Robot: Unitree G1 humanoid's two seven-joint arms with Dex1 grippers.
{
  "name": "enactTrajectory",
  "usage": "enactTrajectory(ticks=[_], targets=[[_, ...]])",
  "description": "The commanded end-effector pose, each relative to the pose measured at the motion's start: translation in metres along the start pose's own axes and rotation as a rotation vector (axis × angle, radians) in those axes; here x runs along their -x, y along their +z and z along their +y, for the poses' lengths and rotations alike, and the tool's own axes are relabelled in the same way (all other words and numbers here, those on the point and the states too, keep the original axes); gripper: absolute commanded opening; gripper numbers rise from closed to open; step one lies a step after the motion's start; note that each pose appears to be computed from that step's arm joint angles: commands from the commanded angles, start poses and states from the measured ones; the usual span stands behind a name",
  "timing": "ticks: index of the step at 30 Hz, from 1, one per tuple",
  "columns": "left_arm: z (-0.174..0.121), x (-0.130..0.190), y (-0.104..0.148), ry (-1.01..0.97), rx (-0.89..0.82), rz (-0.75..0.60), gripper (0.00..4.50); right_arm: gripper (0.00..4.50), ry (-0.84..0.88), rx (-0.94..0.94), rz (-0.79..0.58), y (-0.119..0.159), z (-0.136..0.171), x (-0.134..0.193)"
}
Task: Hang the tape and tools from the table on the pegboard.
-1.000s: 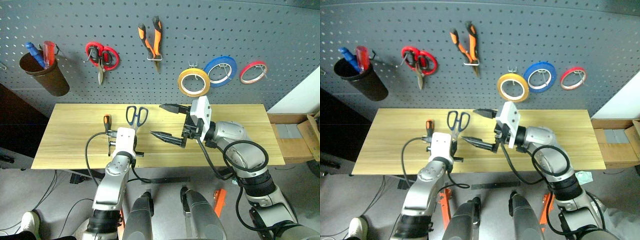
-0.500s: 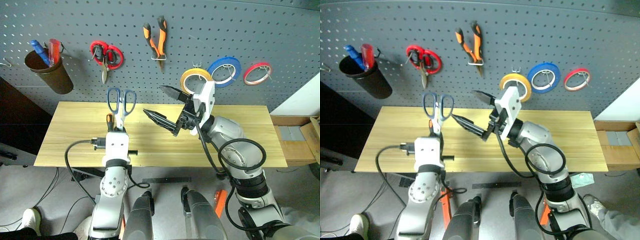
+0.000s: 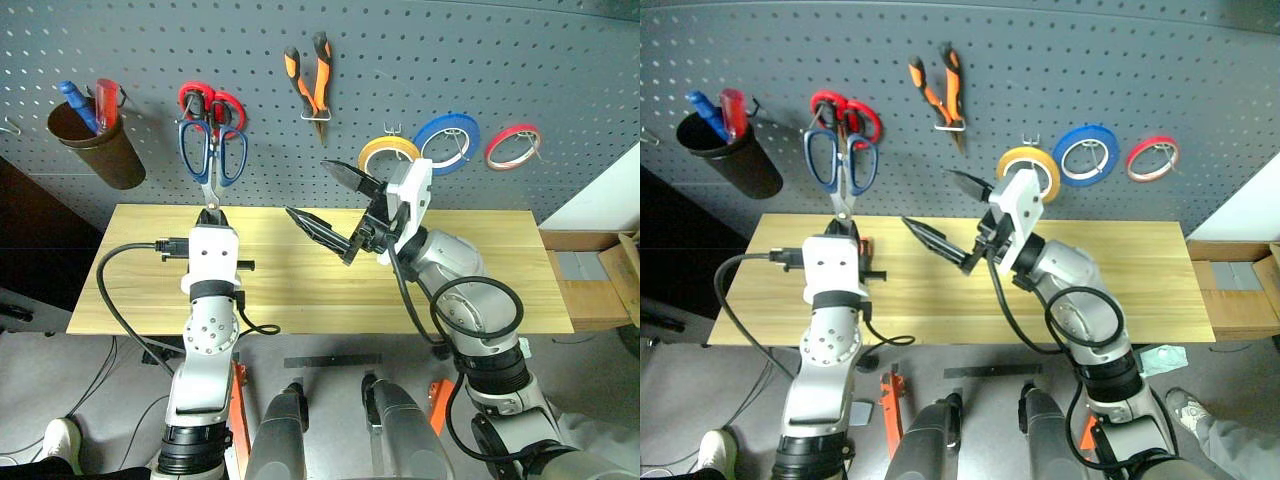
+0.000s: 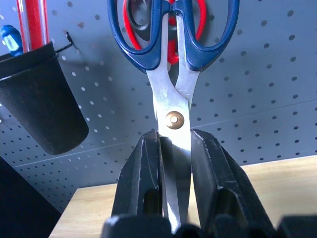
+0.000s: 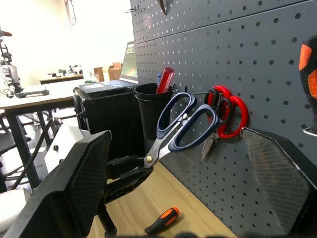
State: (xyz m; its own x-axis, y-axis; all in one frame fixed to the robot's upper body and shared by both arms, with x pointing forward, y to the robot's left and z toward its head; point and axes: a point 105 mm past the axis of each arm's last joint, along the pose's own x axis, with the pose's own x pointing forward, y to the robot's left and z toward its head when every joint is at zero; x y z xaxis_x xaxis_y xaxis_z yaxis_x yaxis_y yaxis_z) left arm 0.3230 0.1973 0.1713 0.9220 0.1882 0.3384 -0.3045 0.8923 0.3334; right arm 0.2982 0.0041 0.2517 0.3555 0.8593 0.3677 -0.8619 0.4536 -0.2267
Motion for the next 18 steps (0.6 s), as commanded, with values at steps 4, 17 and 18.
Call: enactTrajectory(ticks=[4,17,18], targets=[[-0.008,0.005,0.02,-0.011,0.009,-0.087,0.5,4.5,-0.008,0.039,-0.047,0.011,0.001,0.0],[0.006,-0.003,0.033,0.04,-0.002,-0.129,0.5,4.5,-0.004,0.042,-0.057,0.012,0.0,-0.002],[0.007,-0.003,0.033,0.046,-0.004,-0.13,0.5,4.5,-0.004,0.042,-0.056,0.011,0.0,-0.002]])
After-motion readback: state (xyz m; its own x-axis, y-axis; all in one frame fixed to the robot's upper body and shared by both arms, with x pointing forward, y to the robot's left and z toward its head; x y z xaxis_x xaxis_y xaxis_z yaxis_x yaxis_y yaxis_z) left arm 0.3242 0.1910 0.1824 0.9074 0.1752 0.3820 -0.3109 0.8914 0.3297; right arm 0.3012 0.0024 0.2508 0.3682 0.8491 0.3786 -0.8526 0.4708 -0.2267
